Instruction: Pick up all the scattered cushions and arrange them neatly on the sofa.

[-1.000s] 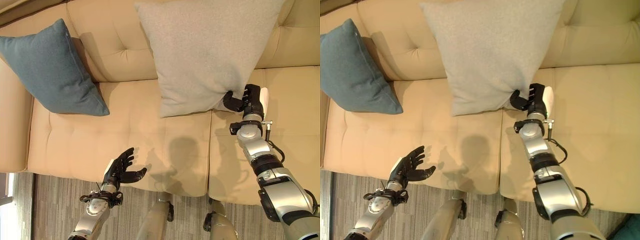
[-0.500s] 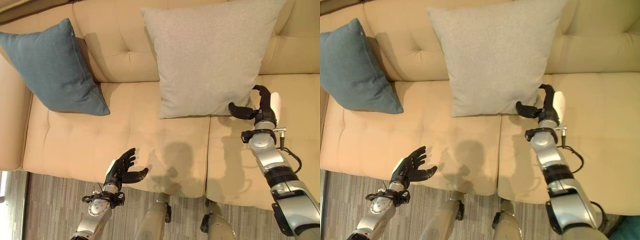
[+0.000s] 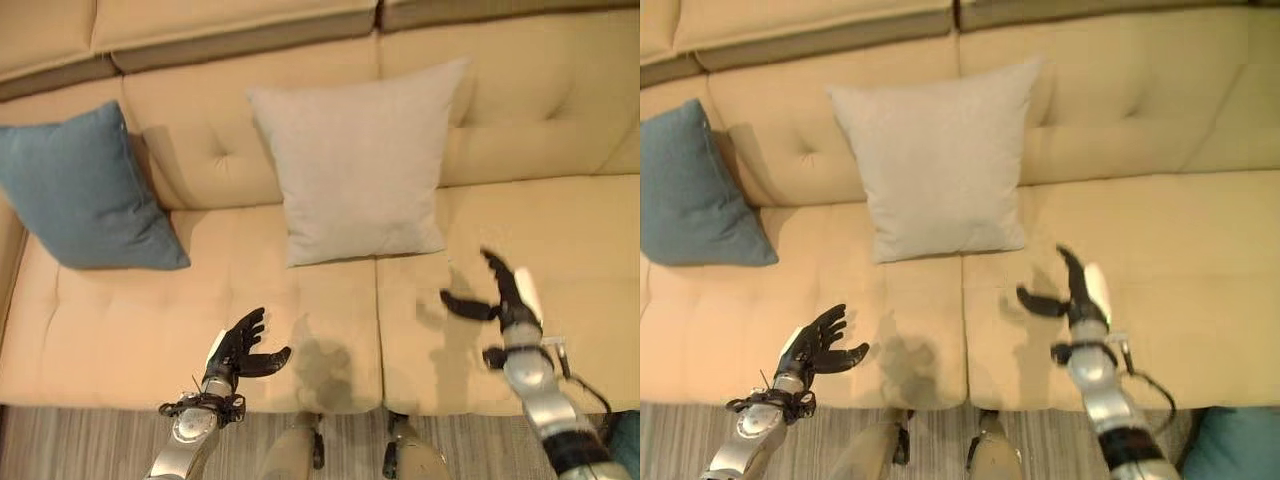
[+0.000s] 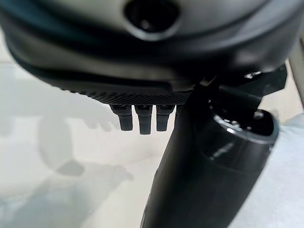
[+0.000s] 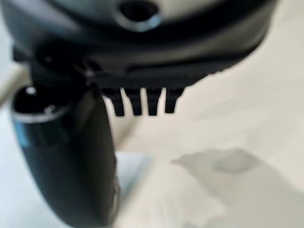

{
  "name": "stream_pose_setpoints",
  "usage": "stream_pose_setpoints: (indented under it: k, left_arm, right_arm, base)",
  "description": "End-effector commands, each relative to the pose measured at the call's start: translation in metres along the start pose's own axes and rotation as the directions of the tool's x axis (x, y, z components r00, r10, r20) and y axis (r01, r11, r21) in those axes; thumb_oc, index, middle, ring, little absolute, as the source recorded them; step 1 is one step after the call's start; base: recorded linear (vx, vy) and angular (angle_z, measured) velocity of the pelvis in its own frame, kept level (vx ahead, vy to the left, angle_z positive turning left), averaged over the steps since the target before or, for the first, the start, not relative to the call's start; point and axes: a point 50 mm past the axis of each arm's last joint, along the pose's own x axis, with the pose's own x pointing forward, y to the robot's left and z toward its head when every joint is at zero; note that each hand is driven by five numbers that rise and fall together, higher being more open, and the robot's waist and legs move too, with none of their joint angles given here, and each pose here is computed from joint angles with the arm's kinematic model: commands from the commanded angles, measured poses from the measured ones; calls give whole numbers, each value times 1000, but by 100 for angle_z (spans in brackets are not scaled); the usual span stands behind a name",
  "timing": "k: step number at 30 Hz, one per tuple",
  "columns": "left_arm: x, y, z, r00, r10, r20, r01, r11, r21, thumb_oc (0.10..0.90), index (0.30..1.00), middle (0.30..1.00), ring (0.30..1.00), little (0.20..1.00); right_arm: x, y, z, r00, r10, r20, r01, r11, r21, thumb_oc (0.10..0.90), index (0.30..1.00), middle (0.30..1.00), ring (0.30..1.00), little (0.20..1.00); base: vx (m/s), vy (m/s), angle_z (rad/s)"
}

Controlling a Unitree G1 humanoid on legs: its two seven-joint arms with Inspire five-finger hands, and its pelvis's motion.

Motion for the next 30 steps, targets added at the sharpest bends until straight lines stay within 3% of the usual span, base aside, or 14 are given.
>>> stream_pose_setpoints:
  k: [1,5,11,23,30]
  left_arm:
    - [-8,9,-18,997,55,-45,-53,998,44,800,900,900,900,900]
    - [-17,15,-45,982,110,-156,-98,992,78,800,900,900,900,900]
    - [-24,18,-73,948,143,-283,-98,981,168,800,900,900,900,900]
    - [-15,0,-69,956,123,-266,-91,988,127,800,900,900,900,900]
    - [-16,23,-76,927,226,-300,-179,968,176,800,900,900,900,900]
  right_arm:
    - [-2,-4,-3,999,21,48,-15,992,-122,800,900,900,900,900]
    - [-20,12,-44,989,93,-111,-113,976,-186,800,900,900,900,900]
    - [-43,28,-79,952,138,-271,-186,970,-157,800,900,900,900,900]
    - [-40,39,-92,908,157,-388,-254,944,-212,800,900,900,900,900]
    - [-41,65,-91,867,245,-434,-386,881,-274,800,900,900,900,900]
  base:
    - [9,-68,-31]
    - [-6,-78,-16]
    - [-69,-83,1]
    - [-202,65,0]
    - [-483,179,-21]
